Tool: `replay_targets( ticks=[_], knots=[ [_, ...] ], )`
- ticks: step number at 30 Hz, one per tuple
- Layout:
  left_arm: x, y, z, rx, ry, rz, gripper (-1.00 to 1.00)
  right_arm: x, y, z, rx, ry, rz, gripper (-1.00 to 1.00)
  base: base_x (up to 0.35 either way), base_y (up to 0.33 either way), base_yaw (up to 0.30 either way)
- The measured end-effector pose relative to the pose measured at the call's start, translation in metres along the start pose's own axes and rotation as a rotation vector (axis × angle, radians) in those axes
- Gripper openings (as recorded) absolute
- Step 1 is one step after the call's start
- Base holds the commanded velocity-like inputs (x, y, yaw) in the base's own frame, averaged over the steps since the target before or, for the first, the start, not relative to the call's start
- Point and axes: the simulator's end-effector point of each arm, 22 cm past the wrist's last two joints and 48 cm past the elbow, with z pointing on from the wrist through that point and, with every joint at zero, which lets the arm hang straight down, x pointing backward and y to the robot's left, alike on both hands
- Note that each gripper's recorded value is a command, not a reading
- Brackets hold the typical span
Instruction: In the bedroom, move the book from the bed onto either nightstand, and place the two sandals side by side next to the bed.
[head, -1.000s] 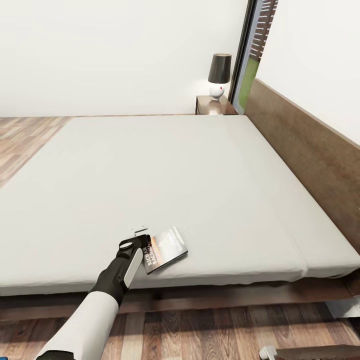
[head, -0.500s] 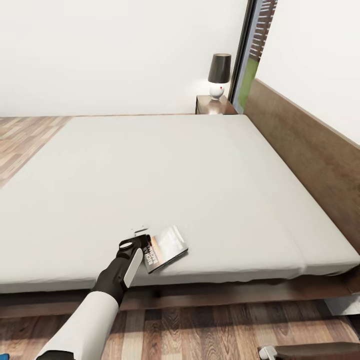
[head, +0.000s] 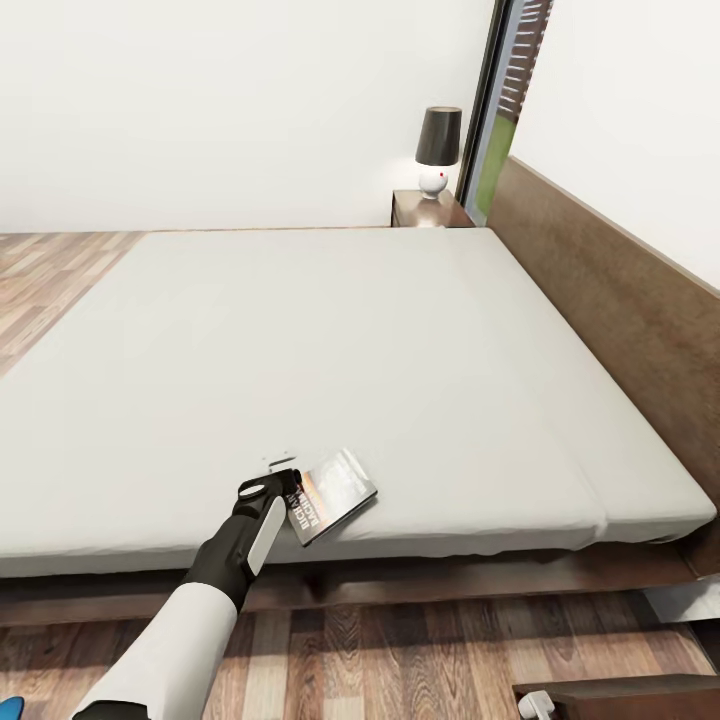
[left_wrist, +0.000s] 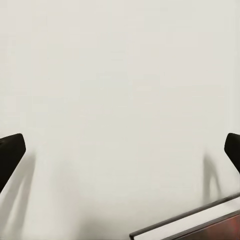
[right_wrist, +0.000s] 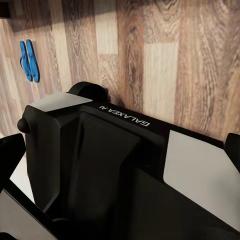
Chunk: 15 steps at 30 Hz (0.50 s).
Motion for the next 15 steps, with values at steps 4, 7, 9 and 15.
replay_targets(
  ticks=[4, 7, 9, 15],
  knots=[
    [0.0, 0.0001, 0.0, 0.0, 0.0, 0.0, 1.0, 0.0, 0.0003, 0.0, -0.001, 0.0, 0.0, 1.0, 0.0, 0.0, 0.0],
    [0.0, 0.0, 0.0, 0.0, 0.0, 0.0, 1.0, 0.0002, 0.0017, 0.0007, -0.006, 0.001, 0.0, 1.0, 0.0, 0.0, 0.0],
    [0.0, 0.0, 0.0, 0.0, 0.0, 0.0, 1.0, 0.0002, 0.0021, 0.001, -0.007, 0.001, 0.0, 1.0, 0.0, 0.0, 0.0],
    [0.0, 0.0, 0.0, 0.0, 0.0, 0.0, 1.0, -0.0003, 0.0018, 0.0006, -0.007, -0.002, 0.001, 1.0, 0.0, 0.0, 0.0]
  ],
)
